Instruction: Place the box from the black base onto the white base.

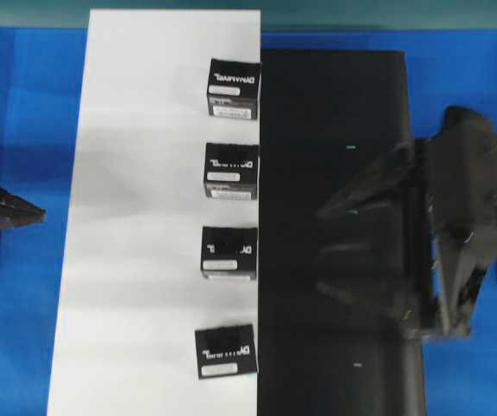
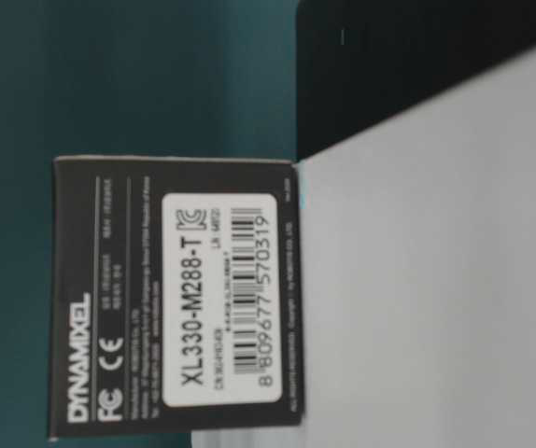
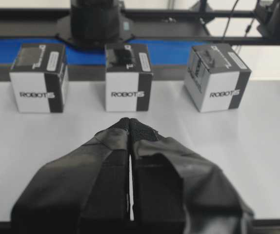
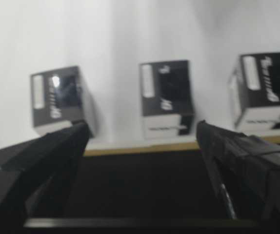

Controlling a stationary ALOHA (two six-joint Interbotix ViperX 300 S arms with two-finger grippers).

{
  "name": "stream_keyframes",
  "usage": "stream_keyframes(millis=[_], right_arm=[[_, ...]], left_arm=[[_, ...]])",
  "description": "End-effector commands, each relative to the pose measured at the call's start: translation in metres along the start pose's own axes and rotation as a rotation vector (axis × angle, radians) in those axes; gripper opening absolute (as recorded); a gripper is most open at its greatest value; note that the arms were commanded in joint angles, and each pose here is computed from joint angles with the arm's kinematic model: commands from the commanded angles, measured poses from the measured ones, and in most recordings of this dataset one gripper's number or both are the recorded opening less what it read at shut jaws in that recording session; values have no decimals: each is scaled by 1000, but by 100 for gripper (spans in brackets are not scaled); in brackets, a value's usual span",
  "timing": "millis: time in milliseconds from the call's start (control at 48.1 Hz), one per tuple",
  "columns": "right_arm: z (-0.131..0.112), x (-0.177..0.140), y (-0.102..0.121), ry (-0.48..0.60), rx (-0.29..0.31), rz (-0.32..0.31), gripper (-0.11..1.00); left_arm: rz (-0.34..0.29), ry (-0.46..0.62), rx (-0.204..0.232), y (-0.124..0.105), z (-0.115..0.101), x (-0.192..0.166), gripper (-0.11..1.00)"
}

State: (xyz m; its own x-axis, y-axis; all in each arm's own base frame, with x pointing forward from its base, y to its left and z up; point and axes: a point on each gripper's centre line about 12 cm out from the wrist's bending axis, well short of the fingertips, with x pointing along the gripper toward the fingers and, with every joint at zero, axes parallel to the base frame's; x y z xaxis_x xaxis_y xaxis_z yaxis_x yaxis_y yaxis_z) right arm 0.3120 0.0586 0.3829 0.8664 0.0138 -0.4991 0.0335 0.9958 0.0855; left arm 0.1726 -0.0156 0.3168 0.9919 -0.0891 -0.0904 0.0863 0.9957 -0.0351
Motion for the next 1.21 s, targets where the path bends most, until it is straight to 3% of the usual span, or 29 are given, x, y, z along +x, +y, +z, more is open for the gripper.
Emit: stream_keyframes(millis=[0, 416, 1185], right_arm=[[-3, -16, -13, -67, 13, -1, 100], [-58, -58, -52, -145, 51, -44, 99], [-124, -91, -72, -245, 80, -48, 99]], left_arm=[[-2, -21, 5, -1, 11, 0, -3], [3, 51, 11, 0, 2, -6, -3], [14, -13, 3, 2, 15, -25, -3]])
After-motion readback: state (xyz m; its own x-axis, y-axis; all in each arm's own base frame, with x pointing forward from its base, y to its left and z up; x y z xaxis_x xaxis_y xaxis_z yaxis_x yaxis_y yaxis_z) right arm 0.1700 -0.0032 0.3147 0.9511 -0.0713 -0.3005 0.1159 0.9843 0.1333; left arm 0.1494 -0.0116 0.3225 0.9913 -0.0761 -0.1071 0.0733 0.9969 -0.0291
